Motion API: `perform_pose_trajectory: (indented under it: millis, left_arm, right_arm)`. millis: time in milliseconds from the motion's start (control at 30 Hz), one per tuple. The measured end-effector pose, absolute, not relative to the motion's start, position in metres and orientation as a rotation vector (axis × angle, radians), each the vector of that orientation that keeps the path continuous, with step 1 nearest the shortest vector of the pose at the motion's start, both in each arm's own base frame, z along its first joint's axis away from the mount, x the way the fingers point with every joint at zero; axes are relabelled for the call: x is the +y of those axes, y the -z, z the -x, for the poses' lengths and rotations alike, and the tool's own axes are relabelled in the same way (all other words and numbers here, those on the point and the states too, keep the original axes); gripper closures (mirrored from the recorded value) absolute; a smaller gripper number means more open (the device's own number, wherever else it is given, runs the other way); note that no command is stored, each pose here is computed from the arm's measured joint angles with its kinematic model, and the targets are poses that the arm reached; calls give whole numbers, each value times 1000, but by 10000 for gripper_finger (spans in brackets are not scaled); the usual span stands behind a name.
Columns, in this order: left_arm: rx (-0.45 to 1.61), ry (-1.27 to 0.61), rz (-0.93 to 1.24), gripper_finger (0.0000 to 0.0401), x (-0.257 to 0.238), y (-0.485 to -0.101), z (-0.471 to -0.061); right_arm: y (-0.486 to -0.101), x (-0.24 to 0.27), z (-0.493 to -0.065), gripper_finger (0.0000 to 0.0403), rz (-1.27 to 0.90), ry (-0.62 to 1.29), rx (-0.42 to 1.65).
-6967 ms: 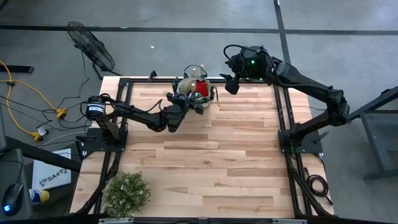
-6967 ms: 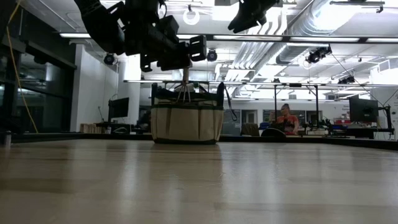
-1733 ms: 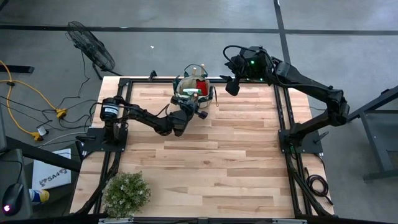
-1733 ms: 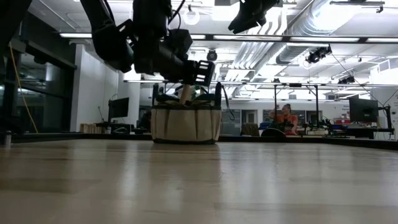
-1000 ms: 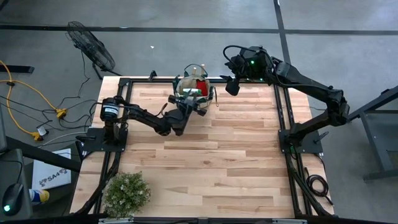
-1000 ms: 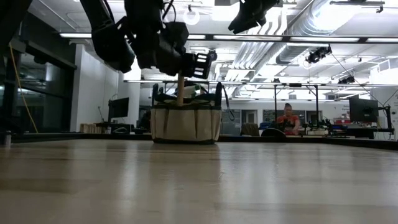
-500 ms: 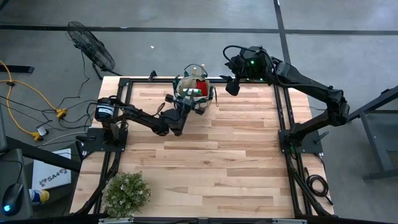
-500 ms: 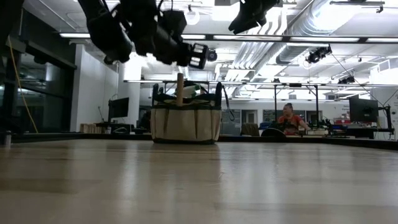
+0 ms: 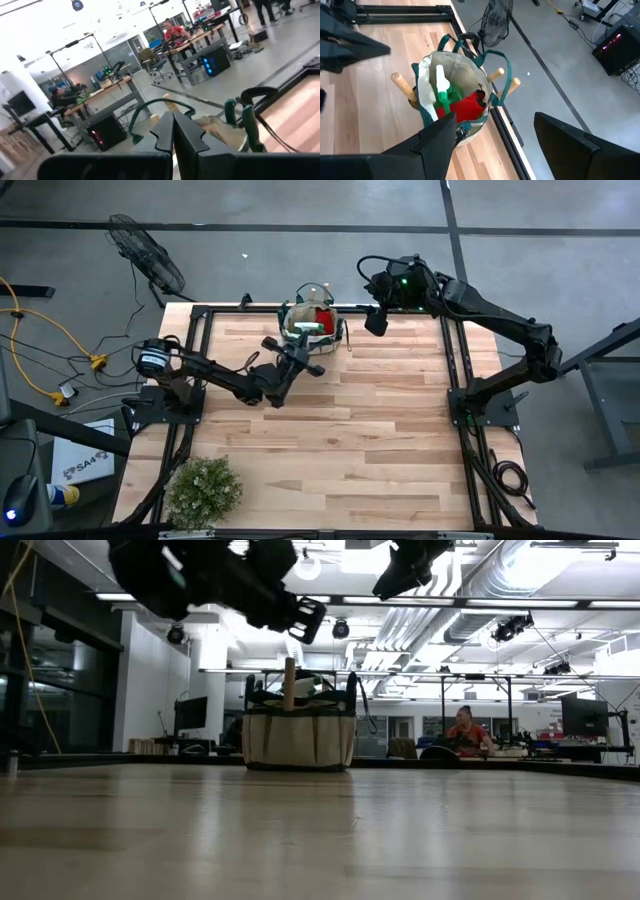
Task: Pick & Place Garden tools in Gardening bag
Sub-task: Put the brown hand rake into the gardening bag
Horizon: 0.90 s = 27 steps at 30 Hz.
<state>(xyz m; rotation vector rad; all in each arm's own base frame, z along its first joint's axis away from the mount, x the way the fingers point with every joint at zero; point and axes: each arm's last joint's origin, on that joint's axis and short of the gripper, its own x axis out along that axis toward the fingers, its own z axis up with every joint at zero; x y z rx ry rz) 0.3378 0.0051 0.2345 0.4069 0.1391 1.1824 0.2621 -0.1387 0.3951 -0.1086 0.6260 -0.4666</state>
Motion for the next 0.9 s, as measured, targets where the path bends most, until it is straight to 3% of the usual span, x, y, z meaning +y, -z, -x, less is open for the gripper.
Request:
perform_pose_trajectory:
  millis: [200,400,633,900]
  left_arm:
    - [52,-1008,-314,401,10,-241,-313]
    - [182,-682,-131,401,43,-247,-286]
    - [221,-549,-141,401,57,-248,-280]
    - [276,-525,-149,401,57,-243,-280]
  right_arm:
    - [-393,-151,-254,144,83,486,647]
    - [-391,-162,-246,144,5,364,623]
    - [-362,-168,-246,144,-32,273,642]
    - [-334,-166,-234,144,-28,292,586]
